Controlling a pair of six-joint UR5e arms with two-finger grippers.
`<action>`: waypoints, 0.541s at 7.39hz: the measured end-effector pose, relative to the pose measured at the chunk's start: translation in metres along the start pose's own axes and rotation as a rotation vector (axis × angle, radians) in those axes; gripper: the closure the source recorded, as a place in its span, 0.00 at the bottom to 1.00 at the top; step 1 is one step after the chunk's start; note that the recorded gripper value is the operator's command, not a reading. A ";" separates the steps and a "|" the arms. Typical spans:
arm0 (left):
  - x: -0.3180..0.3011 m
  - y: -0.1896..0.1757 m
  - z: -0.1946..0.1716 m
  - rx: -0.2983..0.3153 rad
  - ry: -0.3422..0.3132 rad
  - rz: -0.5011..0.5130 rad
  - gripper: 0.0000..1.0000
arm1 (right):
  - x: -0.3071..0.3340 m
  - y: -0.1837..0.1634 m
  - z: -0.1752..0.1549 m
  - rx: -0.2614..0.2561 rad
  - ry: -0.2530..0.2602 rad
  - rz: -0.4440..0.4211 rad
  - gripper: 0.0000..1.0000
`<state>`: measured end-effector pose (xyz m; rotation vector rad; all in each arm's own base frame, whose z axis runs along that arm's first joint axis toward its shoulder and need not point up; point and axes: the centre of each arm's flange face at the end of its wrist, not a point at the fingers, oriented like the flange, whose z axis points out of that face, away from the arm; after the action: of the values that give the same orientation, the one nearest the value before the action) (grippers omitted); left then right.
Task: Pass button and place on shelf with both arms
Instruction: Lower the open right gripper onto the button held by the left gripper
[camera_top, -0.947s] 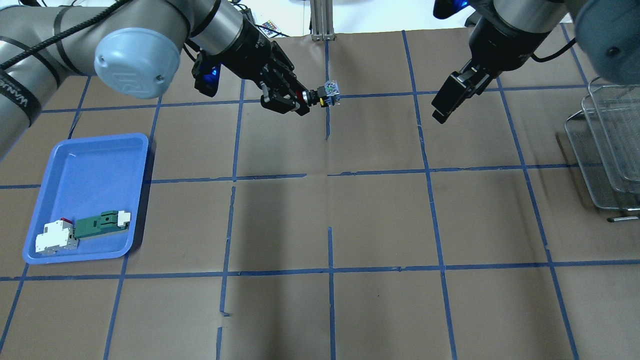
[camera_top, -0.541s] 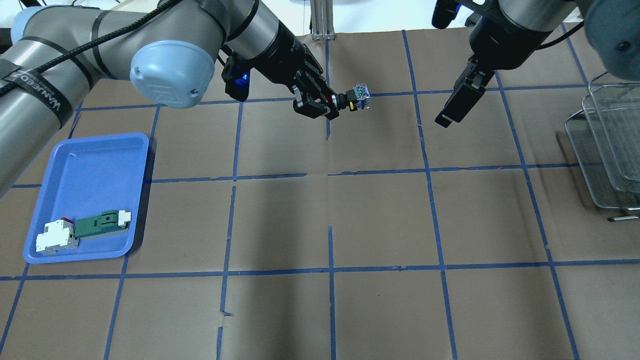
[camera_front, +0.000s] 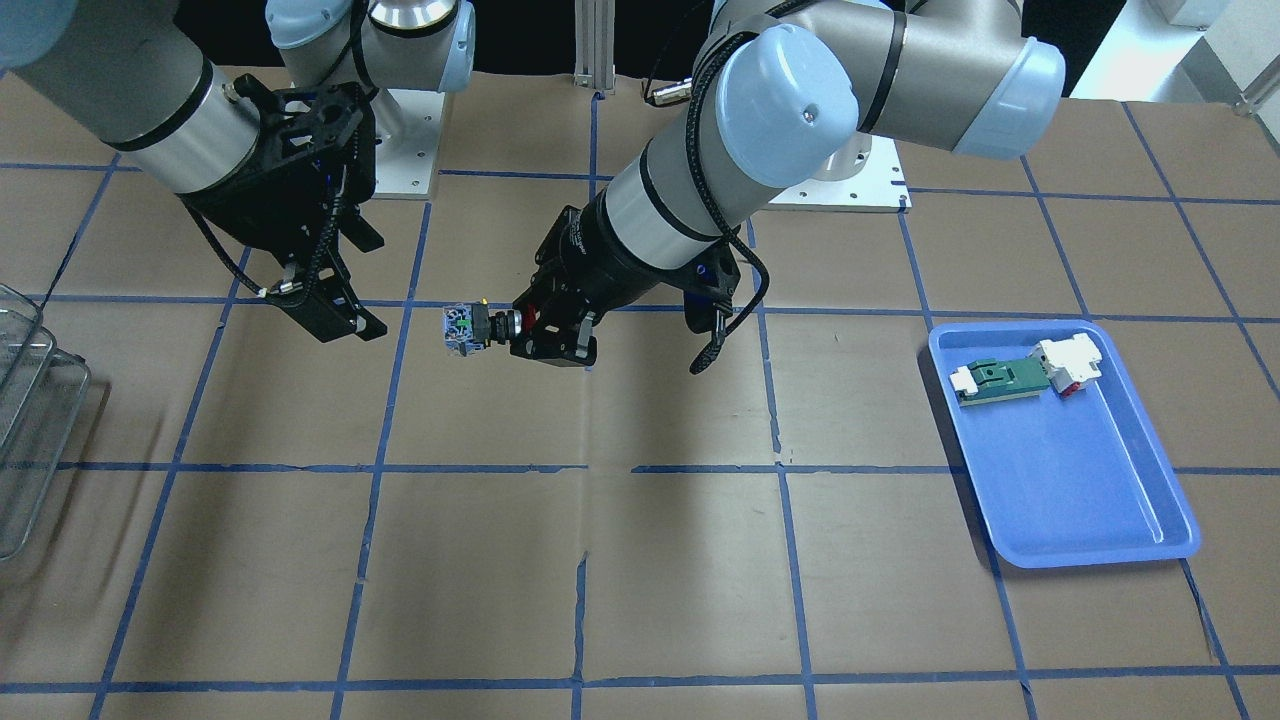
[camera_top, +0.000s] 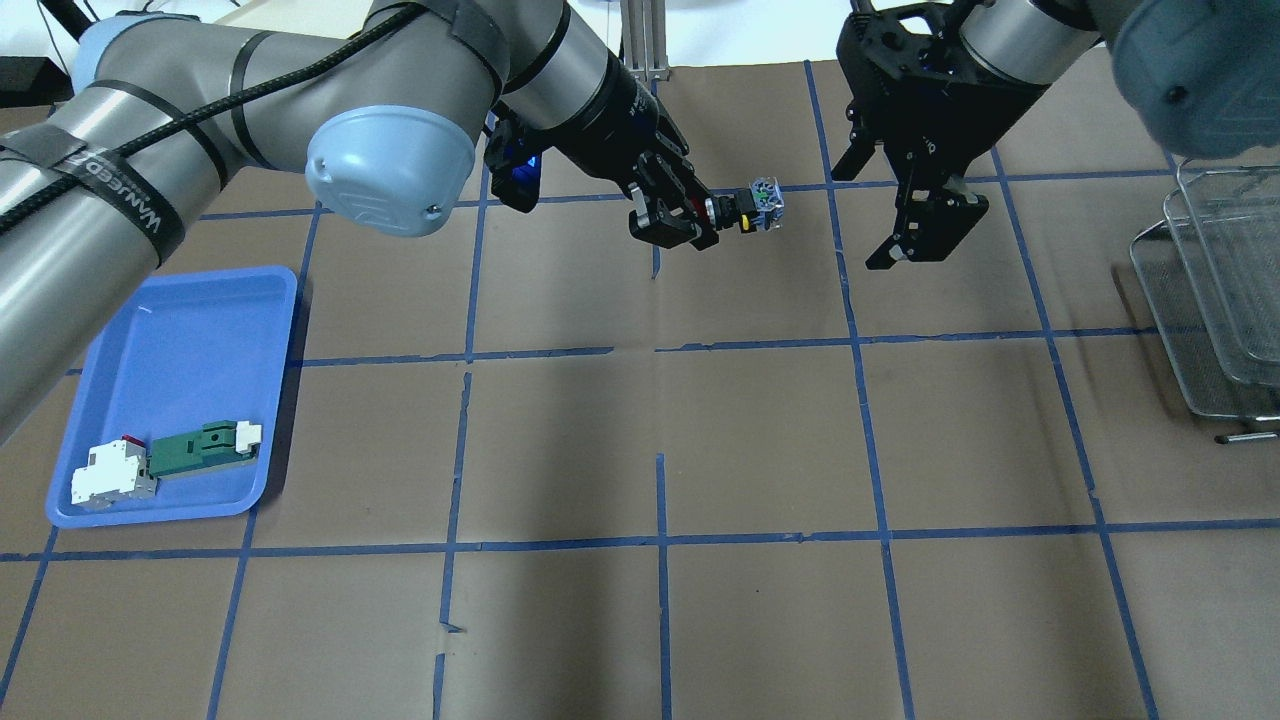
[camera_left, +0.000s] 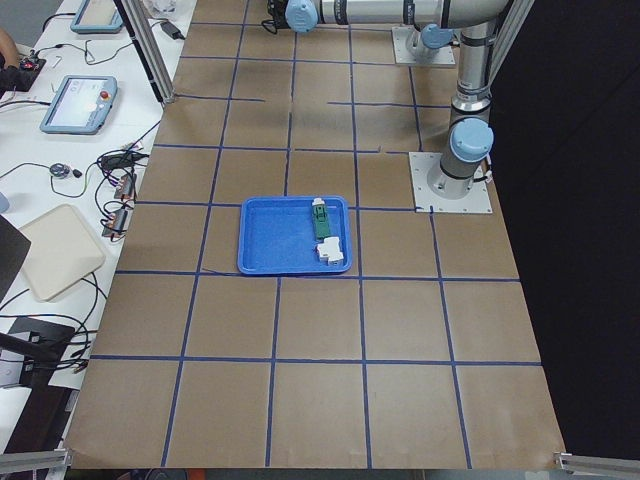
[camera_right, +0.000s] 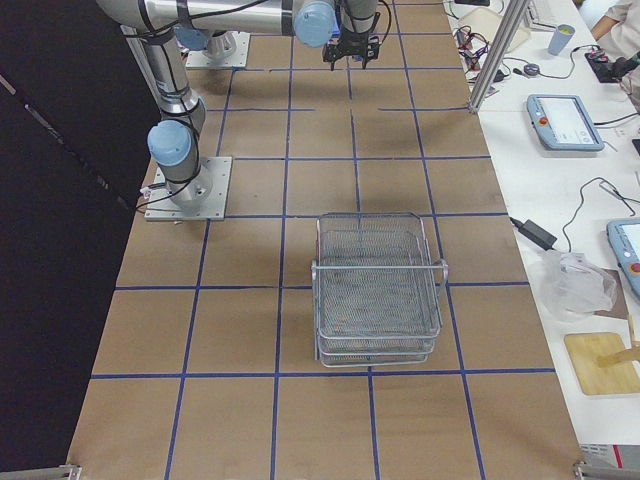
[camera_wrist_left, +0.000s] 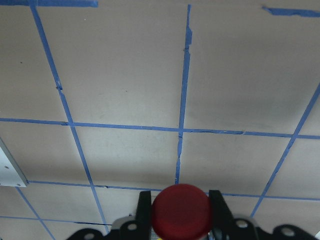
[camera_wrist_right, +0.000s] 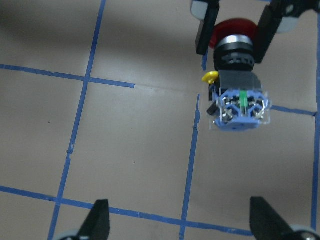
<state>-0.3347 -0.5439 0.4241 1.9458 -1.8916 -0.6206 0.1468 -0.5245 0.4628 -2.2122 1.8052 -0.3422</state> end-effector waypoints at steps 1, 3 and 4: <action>-0.001 0.002 0.001 -0.001 -0.001 0.002 1.00 | 0.003 -0.004 0.000 0.027 0.008 0.004 0.00; -0.002 0.005 0.002 -0.006 -0.002 0.000 1.00 | 0.007 -0.007 0.003 0.071 0.014 0.108 0.00; -0.003 0.005 0.002 -0.007 -0.001 -0.001 1.00 | 0.008 -0.012 0.003 0.108 0.018 0.164 0.00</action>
<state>-0.3400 -0.5414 0.4252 1.9424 -1.8875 -0.6279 0.1598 -0.5298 0.4646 -1.9798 1.9147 -0.4160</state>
